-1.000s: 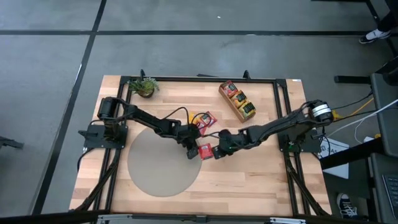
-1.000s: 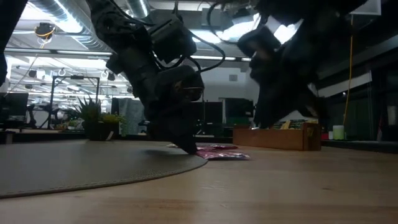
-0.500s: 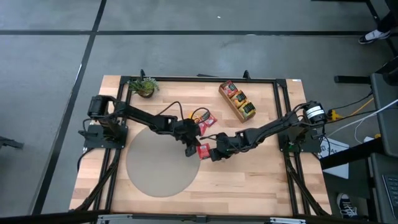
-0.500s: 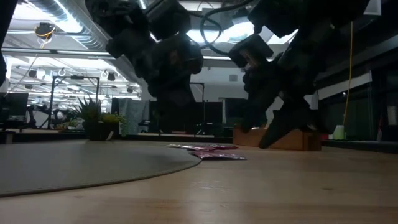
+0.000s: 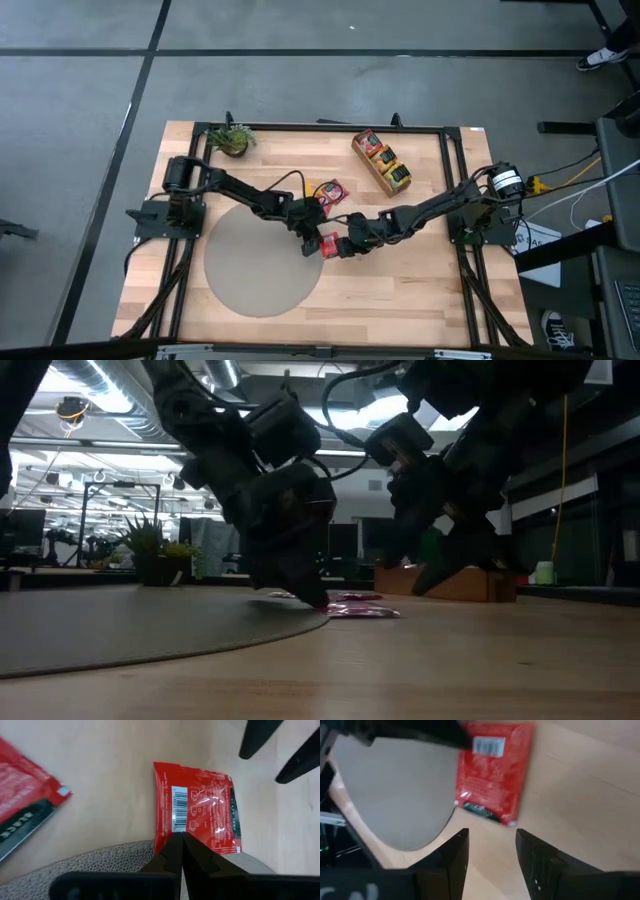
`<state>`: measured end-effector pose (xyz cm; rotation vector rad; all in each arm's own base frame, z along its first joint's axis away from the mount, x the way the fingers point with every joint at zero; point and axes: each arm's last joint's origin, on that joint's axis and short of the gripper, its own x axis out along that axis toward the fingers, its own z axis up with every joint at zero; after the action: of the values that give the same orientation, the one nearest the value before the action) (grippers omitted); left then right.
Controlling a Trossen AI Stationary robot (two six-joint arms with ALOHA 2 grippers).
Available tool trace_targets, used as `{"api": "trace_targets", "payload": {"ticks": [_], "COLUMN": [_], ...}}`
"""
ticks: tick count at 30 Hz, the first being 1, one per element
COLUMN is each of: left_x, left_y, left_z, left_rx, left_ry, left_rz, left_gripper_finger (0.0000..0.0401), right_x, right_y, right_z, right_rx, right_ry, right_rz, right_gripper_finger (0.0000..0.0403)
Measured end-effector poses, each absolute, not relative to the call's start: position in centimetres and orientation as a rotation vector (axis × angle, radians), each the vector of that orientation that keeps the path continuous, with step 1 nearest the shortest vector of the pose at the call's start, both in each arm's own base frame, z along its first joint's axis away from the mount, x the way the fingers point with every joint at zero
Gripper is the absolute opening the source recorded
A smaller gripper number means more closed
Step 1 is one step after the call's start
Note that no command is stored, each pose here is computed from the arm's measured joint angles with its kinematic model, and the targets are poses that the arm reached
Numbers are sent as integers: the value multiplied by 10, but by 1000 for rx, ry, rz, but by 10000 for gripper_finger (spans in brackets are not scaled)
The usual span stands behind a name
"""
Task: Pick & Place Tea
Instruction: Put the red tea bag into the top section of the wooden organizer
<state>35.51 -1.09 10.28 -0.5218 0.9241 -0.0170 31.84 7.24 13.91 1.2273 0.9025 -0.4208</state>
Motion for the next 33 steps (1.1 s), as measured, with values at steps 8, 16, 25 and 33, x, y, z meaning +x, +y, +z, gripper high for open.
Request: {"api": "trace_targets", "payload": {"ticks": [8,16,25,33], "left_x": [355,355,354,354], "left_y": [-8,-6,-6,-6], "left_z": [99,98,98,97], "left_rx": [-531,-534,-532,-534], "left_ry": [936,936,935,935], "left_rz": [-16,-13,-7,-5], "left_gripper_finger": [2,2,3,3], "right_x": [312,319,330,335], "right_y": [70,71,68,59], "right_z": [129,111,99,97], "right_rx": [1195,1238,1269,1292], "right_ry": [939,924,907,878], "right_rz": [-494,-454,-367,-360], "right_gripper_finger": [163,163,163,140]}}
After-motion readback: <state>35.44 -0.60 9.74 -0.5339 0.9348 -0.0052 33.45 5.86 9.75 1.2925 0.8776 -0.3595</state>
